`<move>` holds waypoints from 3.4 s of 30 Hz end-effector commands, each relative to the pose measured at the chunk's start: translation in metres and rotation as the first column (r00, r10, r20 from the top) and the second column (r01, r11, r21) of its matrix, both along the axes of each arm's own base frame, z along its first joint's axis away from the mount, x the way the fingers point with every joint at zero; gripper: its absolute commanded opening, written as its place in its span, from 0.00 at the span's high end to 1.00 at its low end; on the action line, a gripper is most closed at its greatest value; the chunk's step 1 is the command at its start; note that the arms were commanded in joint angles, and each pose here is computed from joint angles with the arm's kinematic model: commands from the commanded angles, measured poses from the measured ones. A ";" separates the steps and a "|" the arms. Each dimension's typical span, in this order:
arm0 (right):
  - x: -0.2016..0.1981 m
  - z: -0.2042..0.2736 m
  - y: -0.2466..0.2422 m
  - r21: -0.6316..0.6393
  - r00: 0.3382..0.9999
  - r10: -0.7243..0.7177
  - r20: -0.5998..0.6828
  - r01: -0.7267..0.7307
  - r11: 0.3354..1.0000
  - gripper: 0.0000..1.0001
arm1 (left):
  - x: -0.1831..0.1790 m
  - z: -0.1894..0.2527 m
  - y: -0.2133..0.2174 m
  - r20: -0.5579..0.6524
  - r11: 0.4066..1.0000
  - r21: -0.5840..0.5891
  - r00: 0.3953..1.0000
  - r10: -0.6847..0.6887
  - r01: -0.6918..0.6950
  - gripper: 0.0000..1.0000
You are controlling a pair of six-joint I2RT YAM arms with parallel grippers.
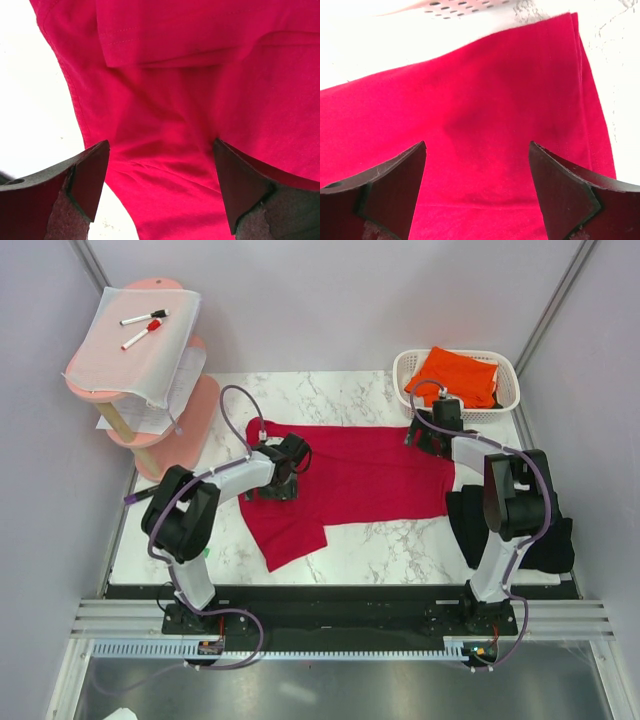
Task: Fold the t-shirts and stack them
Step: Fold the flattened tshirt in 1/3 of the way
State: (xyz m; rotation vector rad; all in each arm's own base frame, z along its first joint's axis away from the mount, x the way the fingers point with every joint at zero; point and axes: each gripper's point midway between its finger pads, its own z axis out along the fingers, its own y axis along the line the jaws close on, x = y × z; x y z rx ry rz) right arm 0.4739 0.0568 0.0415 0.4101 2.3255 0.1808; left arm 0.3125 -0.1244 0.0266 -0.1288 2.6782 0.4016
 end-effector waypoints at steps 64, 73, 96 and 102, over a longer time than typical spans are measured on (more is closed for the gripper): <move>-0.069 0.004 -0.035 0.205 0.989 -0.082 -0.124 0.107 0.973 0.77 | -0.019 -0.016 0.055 -0.071 0.989 0.018 0.986 0.149 -0.149 0.11; -0.069 0.010 -0.032 0.217 0.991 -0.072 -0.111 0.095 0.971 0.80 | -0.022 -0.021 0.051 -0.084 0.989 0.014 0.985 0.148 -0.147 0.11; -0.065 -0.015 -0.031 0.216 0.988 -0.066 -0.143 0.096 0.972 0.81 | -0.025 -0.027 0.049 -0.100 0.989 0.024 0.984 0.145 -0.143 0.12; -0.060 -0.012 -0.034 0.202 0.990 -0.079 -0.115 0.102 0.974 0.99 | -0.026 -0.026 0.049 -0.100 0.989 0.026 0.984 0.145 -0.144 0.12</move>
